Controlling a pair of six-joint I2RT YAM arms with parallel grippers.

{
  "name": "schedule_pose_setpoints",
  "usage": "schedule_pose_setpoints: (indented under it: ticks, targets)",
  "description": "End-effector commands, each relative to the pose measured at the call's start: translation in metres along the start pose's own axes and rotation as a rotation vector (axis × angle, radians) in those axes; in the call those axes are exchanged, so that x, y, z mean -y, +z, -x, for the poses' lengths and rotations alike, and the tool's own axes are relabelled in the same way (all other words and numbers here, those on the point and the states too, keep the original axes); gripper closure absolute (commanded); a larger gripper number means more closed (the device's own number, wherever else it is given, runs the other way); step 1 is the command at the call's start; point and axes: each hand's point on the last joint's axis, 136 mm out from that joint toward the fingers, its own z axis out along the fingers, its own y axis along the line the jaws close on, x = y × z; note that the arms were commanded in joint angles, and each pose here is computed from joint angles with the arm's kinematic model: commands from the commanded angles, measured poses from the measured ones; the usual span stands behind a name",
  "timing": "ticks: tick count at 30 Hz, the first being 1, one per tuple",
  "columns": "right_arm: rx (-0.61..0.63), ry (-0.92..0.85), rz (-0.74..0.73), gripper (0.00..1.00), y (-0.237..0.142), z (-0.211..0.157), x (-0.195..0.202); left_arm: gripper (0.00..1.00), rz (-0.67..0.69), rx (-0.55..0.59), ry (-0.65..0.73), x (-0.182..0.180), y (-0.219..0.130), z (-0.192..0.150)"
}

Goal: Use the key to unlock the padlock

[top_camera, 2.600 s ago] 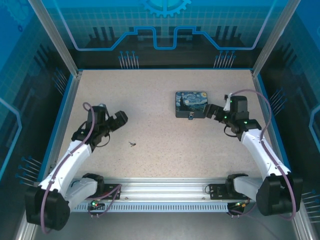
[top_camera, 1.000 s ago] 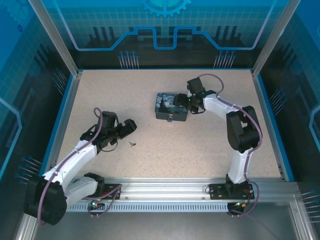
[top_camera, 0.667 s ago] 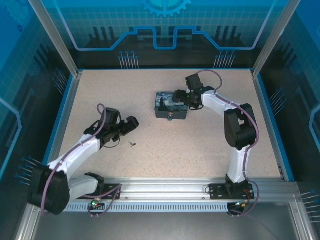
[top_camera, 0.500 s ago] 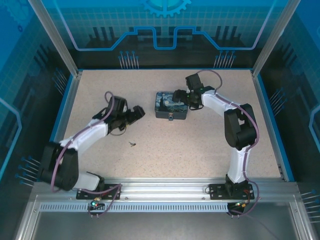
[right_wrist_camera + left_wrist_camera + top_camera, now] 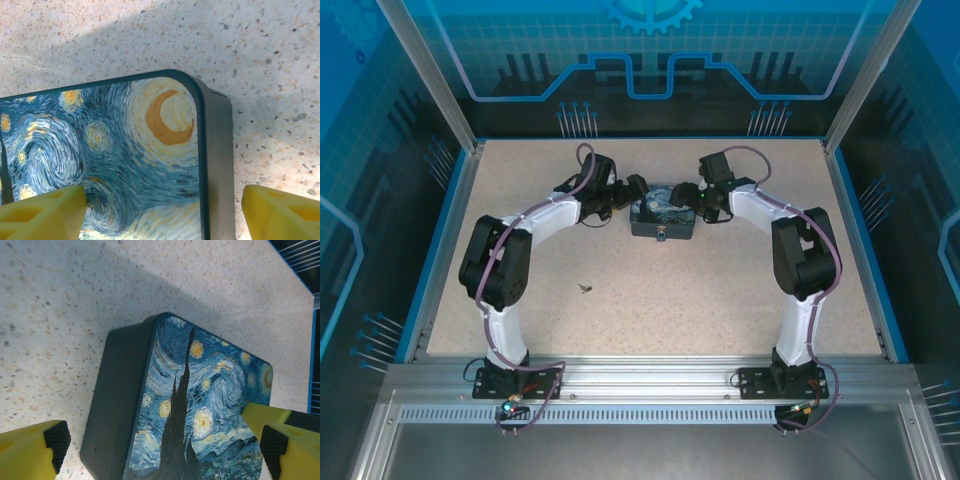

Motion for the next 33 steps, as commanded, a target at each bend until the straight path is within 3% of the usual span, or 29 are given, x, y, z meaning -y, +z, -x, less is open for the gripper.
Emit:
schedule_pose_setpoints:
  ticks: [1, 8, 18, 25, 30, 33]
  targets:
    - [-0.005, 0.013, 0.065, 0.21, -0.011, -0.001, -0.009, 0.01, -0.048, -0.017, 0.005, 0.02, 0.008, -0.005]
    - [-0.009, 0.005, 0.092, 0.26, -0.019, -0.008, -0.011, 0.01, -0.082, -0.036, 0.039, 0.044, 0.012, -0.027]
    - [-0.022, 0.0, 0.113, 0.3, -0.034, -0.03, -0.011, 0.01, -0.082, -0.012, 0.04, 0.045, -0.008, -0.055]
    - [-0.024, 0.005, 0.109, 0.16, -0.037, -0.034, -0.011, 0.01, -0.059, 0.014, 0.024, 0.038, -0.018, -0.07]
    - [0.03, -0.003, 0.101, 0.02, -0.052, -0.024, -0.012, 0.01, 0.009, 0.057, 0.041, 0.029, -0.022, -0.053]
    - [0.069, 0.008, 0.102, 0.0, -0.065, -0.015, -0.012, 0.01, 0.031, 0.075, 0.04, 0.025, -0.029, -0.036]
